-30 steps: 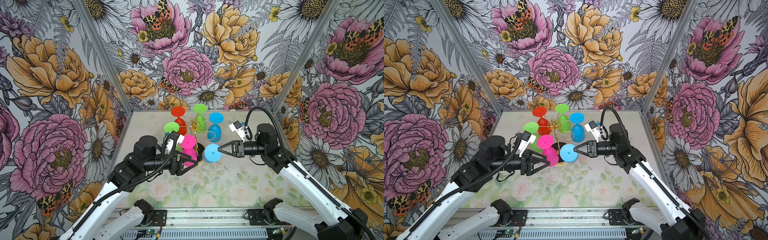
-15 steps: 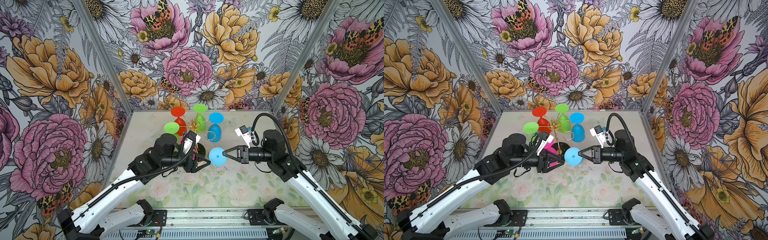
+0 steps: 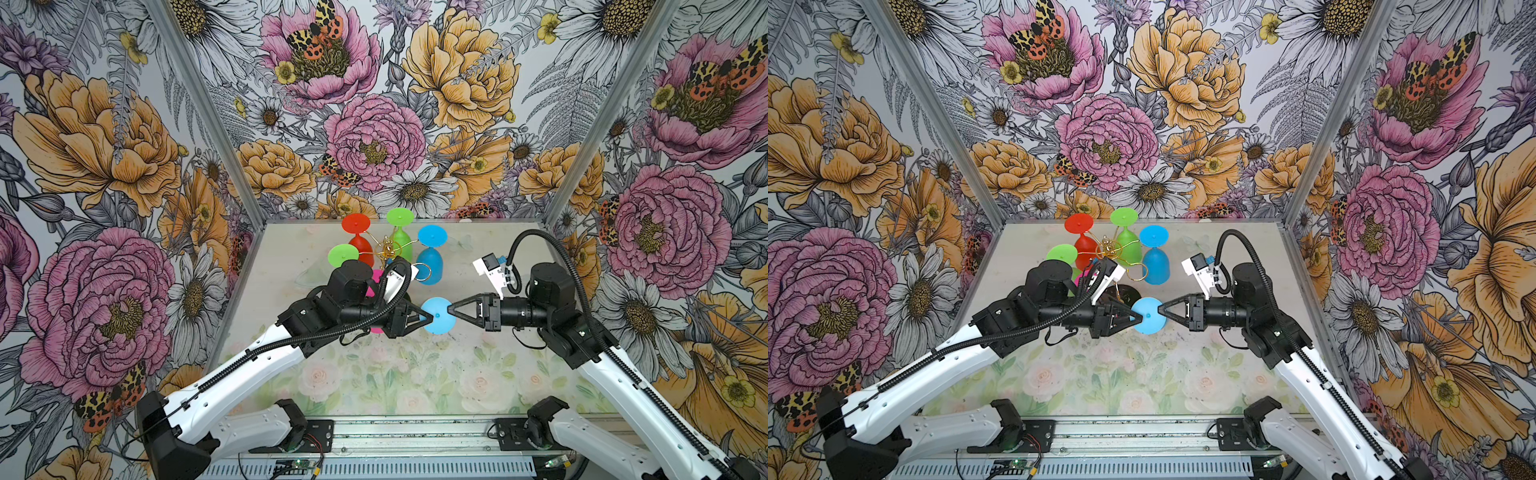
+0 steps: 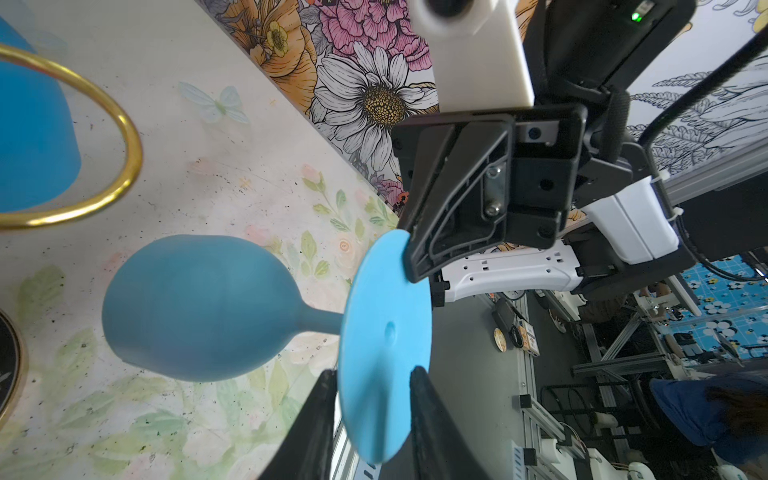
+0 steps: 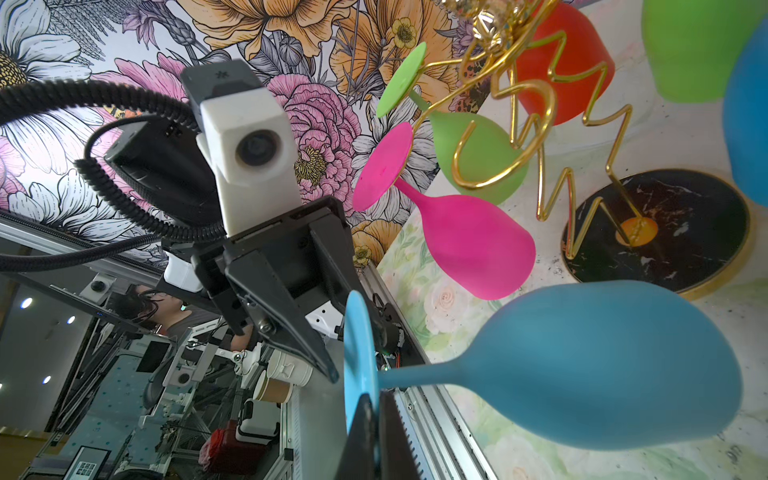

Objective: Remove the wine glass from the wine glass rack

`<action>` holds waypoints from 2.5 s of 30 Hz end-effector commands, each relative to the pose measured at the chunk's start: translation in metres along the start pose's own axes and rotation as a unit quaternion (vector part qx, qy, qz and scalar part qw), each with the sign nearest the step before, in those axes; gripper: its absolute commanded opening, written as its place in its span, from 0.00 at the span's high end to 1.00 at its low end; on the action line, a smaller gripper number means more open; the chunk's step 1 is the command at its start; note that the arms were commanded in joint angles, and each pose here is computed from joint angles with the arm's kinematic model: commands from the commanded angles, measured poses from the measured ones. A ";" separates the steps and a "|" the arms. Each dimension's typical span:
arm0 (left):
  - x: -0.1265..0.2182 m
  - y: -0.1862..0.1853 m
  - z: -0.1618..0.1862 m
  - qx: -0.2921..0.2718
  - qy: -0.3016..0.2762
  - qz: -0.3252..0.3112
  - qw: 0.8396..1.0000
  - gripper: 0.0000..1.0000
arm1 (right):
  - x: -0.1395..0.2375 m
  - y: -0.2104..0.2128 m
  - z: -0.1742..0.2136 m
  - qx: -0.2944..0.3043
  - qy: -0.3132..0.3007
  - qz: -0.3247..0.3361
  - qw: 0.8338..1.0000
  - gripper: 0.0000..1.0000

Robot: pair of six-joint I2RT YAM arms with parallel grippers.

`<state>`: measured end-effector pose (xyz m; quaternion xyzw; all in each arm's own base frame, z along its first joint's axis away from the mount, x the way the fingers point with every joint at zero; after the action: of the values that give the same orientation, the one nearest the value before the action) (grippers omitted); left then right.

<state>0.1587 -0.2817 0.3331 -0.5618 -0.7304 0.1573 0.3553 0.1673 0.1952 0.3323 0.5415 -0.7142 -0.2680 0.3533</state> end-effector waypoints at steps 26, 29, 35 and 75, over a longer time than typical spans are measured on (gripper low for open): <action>-0.011 -0.027 0.015 -0.038 0.040 0.074 0.996 1.00 | 0.045 -0.008 -0.013 -0.044 -0.085 0.025 0.995 0.52; -0.016 -0.027 0.018 -0.041 0.050 0.079 0.995 1.00 | 0.053 -0.025 -0.016 -0.078 -0.104 0.047 0.990 0.46; -0.026 -0.030 0.030 -0.091 0.051 0.055 0.993 1.00 | 0.066 -0.080 -0.014 -0.153 -0.122 0.153 0.969 0.42; -0.057 0.043 0.121 -0.683 0.118 -0.295 0.657 1.00 | 0.027 -0.093 -0.049 -0.149 0.020 0.202 0.968 0.39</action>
<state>0.1021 -0.2990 0.1865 -0.4651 -0.7000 -0.5411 0.0302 0.2552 0.1386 0.2842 0.3073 -0.7547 -0.2883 0.5029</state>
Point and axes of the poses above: each gripper's point midway between its finger pads, its own x axis back along the fingers, its own y axis along the line the jaws close on, z = x × y, the point moved 4 cm from there along x, back along the fingers, and after that the axes turned 1 degree about x, right-handed, at the moved point
